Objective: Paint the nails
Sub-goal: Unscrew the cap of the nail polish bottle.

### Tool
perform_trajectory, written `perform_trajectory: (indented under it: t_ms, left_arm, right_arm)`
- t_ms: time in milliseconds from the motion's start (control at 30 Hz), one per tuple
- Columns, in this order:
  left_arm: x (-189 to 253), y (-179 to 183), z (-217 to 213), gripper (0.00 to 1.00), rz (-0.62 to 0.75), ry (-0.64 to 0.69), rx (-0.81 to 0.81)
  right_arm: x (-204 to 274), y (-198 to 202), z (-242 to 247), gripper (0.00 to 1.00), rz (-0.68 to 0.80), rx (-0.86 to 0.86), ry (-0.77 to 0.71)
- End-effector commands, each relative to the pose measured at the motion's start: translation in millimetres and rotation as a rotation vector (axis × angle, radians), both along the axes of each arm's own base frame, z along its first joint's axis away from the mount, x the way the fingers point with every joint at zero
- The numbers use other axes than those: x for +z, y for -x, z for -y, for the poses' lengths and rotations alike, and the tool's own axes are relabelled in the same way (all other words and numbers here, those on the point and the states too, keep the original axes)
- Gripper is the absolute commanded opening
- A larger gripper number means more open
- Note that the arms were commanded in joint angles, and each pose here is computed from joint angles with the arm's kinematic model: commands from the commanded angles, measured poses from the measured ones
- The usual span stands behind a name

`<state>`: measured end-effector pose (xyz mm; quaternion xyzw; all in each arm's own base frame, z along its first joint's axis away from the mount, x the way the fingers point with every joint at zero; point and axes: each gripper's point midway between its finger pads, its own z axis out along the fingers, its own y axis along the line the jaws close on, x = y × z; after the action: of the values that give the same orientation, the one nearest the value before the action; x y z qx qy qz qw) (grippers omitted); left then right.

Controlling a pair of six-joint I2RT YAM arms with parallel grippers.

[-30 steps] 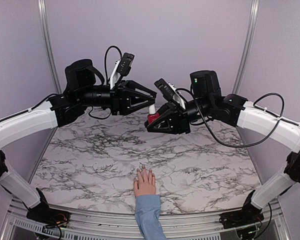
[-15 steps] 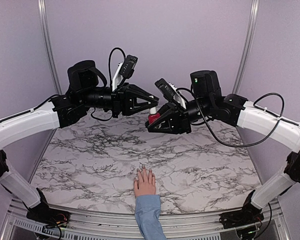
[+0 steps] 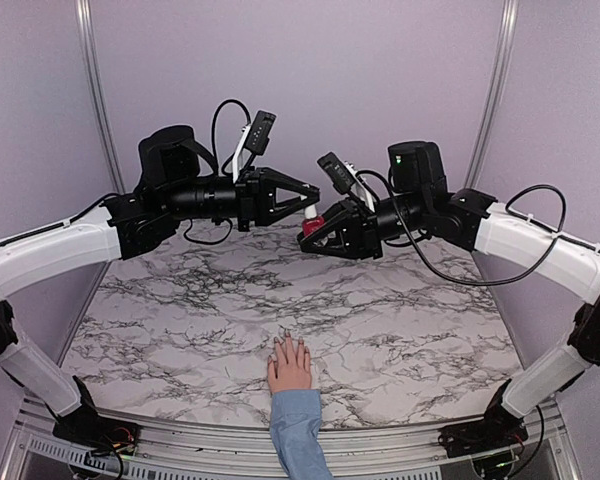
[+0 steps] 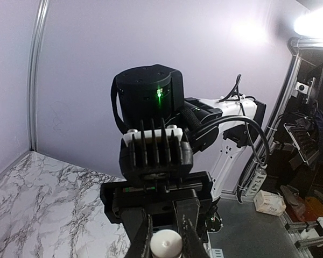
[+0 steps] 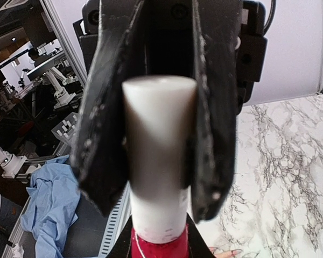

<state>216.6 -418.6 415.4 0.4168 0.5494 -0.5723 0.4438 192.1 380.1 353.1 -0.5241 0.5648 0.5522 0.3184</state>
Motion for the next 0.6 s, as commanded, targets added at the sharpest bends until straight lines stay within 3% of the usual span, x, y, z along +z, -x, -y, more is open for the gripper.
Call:
perform_trajectory:
  t_ms: [0, 567]
  left_arm:
    - [12.2, -7.8, -4.5, 0.0, 0.003, 0.033, 0.081]
    - [-10.5, -55.5, 6.3, 0.0, -0.082, -0.01, 0.404]
  right_arm:
    - [13.0, -11.1, 5.3, 0.0, 0.074, -0.073, 0.01]
    - [4.4, -91.1, 12.7, 0.0, 0.164, -0.51, 0.122]
